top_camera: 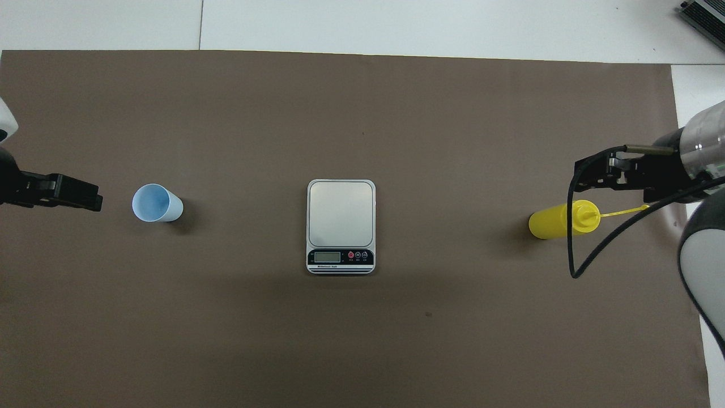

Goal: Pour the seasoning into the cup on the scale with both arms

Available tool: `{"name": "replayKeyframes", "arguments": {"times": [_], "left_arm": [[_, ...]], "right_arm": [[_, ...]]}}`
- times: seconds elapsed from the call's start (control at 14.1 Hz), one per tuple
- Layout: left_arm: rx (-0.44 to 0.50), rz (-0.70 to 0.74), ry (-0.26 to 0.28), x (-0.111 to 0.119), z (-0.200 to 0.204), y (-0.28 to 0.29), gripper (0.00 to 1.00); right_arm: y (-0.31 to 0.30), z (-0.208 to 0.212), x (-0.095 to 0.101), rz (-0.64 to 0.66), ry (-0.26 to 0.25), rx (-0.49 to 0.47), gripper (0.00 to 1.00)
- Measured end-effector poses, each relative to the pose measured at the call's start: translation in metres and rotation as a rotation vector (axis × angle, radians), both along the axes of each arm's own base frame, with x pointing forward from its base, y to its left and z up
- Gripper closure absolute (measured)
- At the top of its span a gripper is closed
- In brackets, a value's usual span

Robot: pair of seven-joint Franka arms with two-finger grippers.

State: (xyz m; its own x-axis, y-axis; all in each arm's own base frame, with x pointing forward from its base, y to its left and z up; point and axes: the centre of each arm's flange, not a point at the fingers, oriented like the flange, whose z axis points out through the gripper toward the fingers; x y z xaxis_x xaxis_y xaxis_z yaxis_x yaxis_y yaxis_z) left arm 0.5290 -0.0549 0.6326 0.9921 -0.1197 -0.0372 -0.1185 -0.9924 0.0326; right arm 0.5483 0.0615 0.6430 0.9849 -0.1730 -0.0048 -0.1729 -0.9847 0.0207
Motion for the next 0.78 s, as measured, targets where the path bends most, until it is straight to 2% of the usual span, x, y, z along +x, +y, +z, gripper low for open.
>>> {"name": "replayKeyframes", "arguments": {"times": [0.78], "left_arm": [[0.0, 0.0, -0.004, 0.0004, -0.0015, 0.0, 0.0]], "right_arm": [[-0.0006, -0.0005, -0.0006, 0.0, 0.006, -0.001, 0.0]]}}
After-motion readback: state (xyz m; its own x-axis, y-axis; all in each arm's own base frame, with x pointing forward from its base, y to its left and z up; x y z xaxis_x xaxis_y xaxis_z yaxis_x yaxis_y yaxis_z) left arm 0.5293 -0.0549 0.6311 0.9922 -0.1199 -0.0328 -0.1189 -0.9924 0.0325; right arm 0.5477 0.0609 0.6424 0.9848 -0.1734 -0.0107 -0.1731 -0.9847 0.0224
